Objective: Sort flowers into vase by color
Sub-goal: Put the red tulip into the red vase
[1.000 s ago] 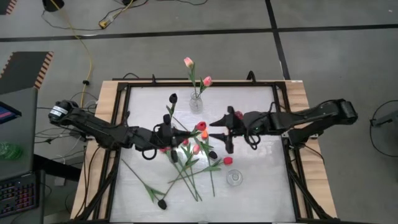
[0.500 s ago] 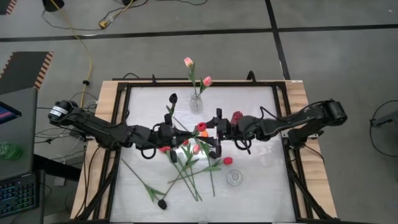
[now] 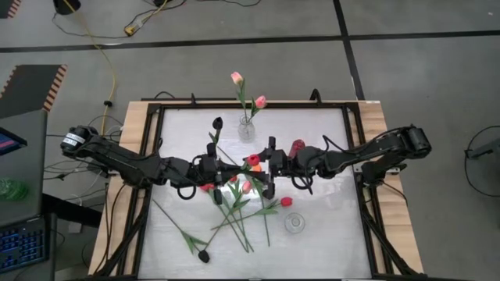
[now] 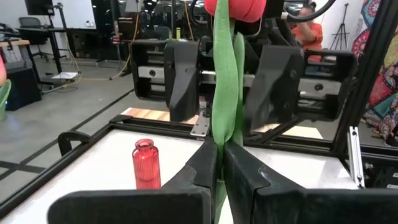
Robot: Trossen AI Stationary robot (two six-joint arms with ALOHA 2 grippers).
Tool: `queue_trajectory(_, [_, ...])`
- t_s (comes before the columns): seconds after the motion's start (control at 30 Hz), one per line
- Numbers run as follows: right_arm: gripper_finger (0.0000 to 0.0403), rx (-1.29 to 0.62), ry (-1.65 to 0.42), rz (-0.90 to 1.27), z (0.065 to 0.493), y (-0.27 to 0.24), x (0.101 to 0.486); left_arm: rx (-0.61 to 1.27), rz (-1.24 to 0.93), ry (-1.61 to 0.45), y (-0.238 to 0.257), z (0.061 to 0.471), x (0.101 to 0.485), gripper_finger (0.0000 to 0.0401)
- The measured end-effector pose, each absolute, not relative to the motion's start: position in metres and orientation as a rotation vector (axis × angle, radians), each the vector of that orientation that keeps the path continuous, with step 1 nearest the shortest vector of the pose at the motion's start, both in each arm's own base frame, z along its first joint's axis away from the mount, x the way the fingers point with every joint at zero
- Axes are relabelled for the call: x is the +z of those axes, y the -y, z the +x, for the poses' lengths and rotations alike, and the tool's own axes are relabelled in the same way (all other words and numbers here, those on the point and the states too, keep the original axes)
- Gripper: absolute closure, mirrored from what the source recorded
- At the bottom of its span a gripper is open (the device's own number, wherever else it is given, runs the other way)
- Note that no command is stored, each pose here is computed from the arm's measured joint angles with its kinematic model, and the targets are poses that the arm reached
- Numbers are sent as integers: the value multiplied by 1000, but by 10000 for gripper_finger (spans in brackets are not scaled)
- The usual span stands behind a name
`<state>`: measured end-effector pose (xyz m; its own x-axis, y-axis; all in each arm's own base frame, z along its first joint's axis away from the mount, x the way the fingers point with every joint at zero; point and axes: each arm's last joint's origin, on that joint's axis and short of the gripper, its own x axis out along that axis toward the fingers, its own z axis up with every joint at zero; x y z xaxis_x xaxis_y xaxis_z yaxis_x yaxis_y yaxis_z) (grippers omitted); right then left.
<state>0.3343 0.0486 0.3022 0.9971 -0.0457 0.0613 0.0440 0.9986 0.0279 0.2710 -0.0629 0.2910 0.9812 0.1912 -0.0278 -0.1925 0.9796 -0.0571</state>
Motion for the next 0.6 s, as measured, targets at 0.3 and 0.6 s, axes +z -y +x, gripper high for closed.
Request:
queue_trajectory(0.3, [299,-44,62,27,334,-48,303,183,-62,-23,63,271,291,389])
queue_trajectory(0.6, [374,-40,59,-8,334,-49,302,156,-63,-24,64,271,291,332])
